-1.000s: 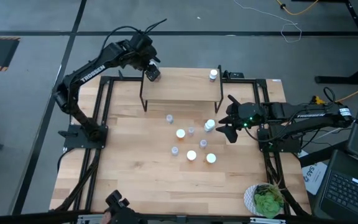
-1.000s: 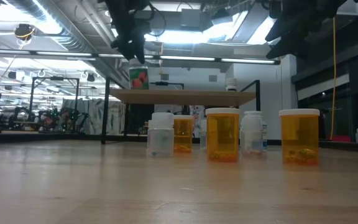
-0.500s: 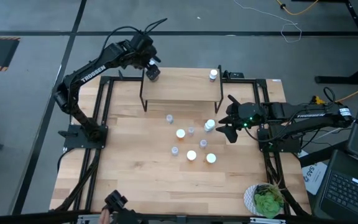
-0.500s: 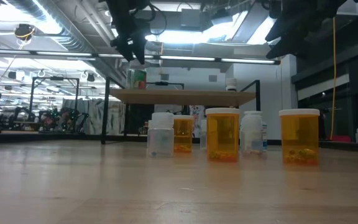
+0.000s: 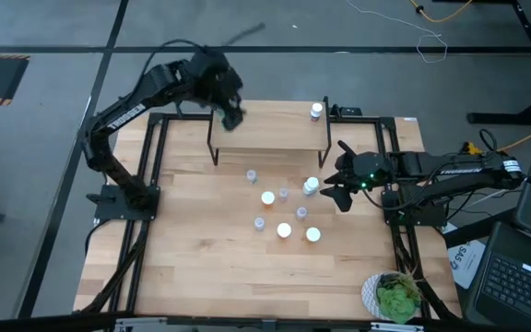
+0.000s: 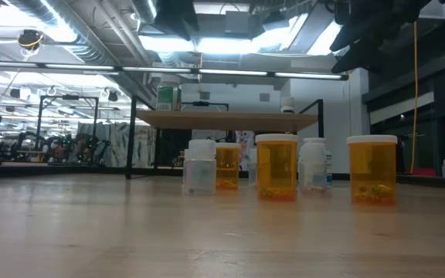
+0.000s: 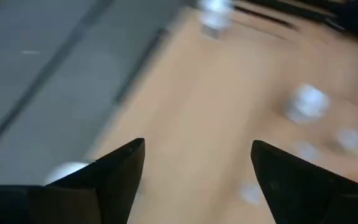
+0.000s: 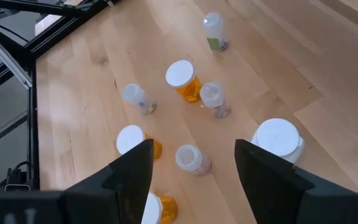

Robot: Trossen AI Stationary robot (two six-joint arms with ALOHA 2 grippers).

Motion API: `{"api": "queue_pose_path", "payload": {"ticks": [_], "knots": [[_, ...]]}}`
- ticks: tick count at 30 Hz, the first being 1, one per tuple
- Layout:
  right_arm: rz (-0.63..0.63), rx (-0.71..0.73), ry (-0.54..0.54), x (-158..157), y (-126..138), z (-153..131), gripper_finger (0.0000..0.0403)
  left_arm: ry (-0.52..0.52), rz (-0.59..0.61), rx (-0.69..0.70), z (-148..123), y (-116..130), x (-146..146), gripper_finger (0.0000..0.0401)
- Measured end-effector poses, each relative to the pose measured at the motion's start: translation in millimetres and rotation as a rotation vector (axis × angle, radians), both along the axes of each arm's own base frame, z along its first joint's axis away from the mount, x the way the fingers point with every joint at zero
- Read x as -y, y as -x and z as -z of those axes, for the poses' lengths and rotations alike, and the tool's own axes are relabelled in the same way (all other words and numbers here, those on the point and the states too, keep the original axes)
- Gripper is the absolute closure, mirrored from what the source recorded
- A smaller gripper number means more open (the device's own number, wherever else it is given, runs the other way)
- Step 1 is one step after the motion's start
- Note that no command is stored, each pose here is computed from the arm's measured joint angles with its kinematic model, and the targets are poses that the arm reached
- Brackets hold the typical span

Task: Pick and place medicine bottles onto shelf by color
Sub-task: Put the blue pill bottle on the shelf

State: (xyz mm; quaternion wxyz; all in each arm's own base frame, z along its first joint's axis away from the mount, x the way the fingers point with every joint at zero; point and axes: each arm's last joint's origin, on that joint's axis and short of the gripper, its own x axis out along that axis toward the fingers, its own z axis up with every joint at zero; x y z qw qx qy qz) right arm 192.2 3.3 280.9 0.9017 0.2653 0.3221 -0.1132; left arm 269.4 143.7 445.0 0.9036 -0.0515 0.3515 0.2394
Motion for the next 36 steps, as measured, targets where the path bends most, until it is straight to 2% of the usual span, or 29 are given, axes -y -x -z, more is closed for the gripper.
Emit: {"api": "queue_pose_path", "payload": {"ticks": [3, 7, 11, 14, 18, 22, 29, 36], "knots": [[-0.004, -0.018, 0.011, 0.0, -3.4, 3.2, 0.0177, 0.078, 0.116, -0.103, 7.9, -3.8, 28.9, 0.0112], [-0.051, -0.068, 0.064, -1.1, -13.0, 12.6, 0.0177, 0.153, 0.215, -0.314, 20.7, 1.9, 63.8, 0.0112], [-0.098, -0.118, 0.109, -2.6, -27.4, 25.5, 0.0177, 0.185, 0.198, -0.476, 30.9, 7.5, 90.6, 0.0112], [-0.073, -0.161, 0.129, -1.9, -35.7, 35.3, 0.0177, 0.181, 0.19, -0.477, 34.8, 6.7, 106.0, 0.0112], [0.097, -0.207, 0.156, 5.0, -42.3, 45.4, 0.0177, 0.164, 0.232, -0.474, 32.2, 22.7, 123.6, 0.0112], [0.215, -0.237, 0.12, 12.7, -47.5, 45.8, 0.0177, 0.114, 0.194, -0.488, 41.2, 33.5, 133.7, 0.0112], [0.25, -0.272, 0.107, 15.7, -73.1, 36.1, 0.0177, 0.119, 0.073, -0.53, 64.1, 57.7, 135.5, 0.0112], [0.387, -0.567, 0.119, 17.8, -88.9, 38.4, 0.0177, 0.134, 0.038, -0.549, 82.6, 66.1, 135.3, 0.0112]]}}
